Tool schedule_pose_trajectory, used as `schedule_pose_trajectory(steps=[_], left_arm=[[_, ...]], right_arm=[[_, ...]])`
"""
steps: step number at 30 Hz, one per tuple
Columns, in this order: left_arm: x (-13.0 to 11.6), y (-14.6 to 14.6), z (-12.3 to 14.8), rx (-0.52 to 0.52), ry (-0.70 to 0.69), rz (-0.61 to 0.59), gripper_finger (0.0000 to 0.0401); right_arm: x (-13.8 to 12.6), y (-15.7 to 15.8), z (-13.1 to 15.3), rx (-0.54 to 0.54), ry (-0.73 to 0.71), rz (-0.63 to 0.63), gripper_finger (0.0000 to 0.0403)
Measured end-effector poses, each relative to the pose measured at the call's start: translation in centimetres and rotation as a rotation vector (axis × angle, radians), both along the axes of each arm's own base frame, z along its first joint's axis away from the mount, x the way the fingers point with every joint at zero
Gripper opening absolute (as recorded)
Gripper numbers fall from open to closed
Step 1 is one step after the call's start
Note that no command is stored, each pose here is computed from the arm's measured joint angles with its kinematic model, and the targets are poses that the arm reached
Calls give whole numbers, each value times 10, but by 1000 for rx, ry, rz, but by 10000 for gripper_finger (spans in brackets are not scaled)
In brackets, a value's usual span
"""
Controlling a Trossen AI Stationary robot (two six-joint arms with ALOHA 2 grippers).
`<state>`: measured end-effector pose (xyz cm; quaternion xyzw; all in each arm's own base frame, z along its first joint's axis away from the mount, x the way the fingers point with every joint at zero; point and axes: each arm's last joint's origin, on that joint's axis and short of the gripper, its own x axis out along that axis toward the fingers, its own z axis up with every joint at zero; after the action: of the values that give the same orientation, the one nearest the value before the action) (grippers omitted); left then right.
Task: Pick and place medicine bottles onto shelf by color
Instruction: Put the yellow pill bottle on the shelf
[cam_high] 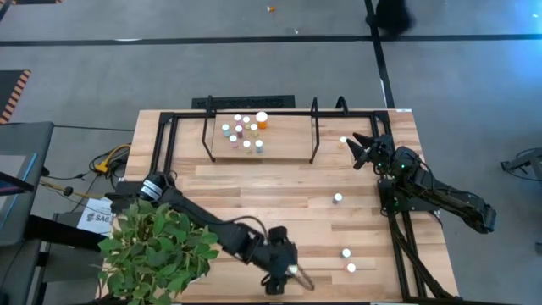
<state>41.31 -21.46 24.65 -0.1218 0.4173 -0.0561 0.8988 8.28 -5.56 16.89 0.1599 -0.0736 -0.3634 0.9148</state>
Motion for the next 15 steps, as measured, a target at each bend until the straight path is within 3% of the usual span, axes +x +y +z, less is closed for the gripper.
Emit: schedule_pose_trajectory(steps=[3, 7, 15], left_arm=[[-2, -13, 3, 154, -116, -131, 286], [3, -23, -6, 246, -185, -248, 286], [16, -30, -36, 208, -189, -318, 286]], right_arm=[[0, 0, 0, 0, 0, 0, 249], [0, 0, 0, 0, 0, 0, 249], [0, 0, 0, 2, 4, 0, 249]])
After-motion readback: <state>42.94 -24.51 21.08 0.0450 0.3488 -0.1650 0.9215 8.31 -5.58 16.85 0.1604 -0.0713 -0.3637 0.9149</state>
